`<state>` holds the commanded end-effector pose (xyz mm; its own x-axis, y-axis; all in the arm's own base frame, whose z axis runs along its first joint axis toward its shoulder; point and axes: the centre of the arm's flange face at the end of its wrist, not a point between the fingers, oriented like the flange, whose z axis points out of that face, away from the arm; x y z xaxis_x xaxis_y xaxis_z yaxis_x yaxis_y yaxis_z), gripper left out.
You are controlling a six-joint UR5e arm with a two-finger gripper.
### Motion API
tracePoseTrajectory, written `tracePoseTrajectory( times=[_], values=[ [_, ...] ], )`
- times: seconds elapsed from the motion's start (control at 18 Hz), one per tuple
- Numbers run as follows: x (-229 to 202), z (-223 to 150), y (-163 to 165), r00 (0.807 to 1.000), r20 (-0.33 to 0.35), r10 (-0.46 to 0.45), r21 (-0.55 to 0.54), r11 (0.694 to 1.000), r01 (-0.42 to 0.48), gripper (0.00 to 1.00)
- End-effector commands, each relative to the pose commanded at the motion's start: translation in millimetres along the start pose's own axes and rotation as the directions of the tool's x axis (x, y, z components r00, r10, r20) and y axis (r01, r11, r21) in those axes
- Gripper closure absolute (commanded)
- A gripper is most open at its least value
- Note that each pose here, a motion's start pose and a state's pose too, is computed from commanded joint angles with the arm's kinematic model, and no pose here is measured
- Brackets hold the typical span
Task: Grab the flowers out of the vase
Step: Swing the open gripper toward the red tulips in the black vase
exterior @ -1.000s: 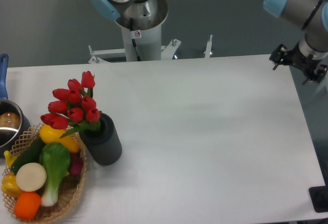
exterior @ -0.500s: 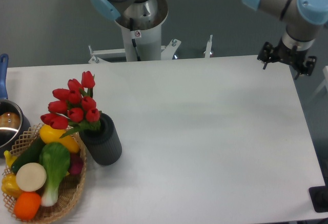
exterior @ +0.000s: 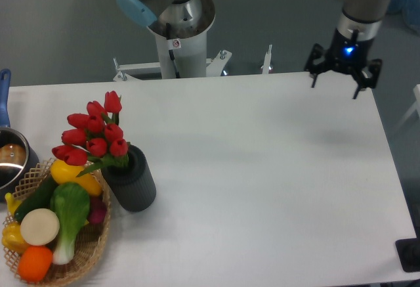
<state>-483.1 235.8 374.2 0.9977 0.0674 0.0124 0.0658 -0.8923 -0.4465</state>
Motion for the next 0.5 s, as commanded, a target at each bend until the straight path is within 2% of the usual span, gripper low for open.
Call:
tracePoseTrajectory(
  times=[0.28, 0.5],
  values=[
    [52.9, 3.3, -16.4, 0.998, -0.065, 0.013, 0.213, 0.977, 0.001, 0.0],
    [90.6, 19.9, -53.4, 0.99, -0.107, 0.093, 0.289, 0.956, -0.058, 0.0]
  ],
)
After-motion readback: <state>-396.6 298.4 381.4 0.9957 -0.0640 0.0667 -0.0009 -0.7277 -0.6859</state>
